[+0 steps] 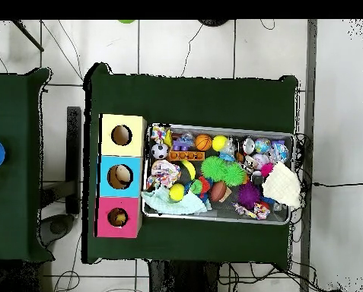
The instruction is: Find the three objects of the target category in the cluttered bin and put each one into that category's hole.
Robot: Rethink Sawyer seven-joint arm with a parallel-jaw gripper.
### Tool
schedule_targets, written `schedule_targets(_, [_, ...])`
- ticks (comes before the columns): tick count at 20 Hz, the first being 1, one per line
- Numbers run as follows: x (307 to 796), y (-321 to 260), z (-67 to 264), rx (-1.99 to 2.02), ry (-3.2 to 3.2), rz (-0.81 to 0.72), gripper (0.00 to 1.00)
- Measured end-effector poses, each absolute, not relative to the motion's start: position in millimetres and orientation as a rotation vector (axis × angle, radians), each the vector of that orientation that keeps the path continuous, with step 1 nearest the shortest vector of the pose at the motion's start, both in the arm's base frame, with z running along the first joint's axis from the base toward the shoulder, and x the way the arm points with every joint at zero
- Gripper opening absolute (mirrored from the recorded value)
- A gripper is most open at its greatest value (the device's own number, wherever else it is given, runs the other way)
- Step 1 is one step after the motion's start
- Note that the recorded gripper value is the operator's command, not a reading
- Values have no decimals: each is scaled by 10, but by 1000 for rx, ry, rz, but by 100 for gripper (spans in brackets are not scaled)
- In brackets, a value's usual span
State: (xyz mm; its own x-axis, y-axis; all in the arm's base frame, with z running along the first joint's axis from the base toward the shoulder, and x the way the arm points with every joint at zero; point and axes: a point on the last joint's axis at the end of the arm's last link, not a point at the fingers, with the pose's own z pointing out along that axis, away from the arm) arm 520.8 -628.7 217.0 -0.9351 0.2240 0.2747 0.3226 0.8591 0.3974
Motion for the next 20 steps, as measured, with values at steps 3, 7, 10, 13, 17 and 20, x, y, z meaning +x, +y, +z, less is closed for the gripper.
schedule_targets(3, [5180, -6343, 2174, -428, -2897, -584, 100])
schedule_targets(7, [5111, -6542, 2196, -475, -3063, -396, 100])
schedule_targets(10, [5066, -6709, 2256, -513, -3187, -222, 100])
schedule_targets(13, [5046, -6810, 2337, -533, -3261, -94, 100])
schedule_targets(17, [4982, -6874, 2626, -536, -3324, 66, 100])
schedule_targets(20, [4952, -6800, 2806, -517, -3323, 89, 100])
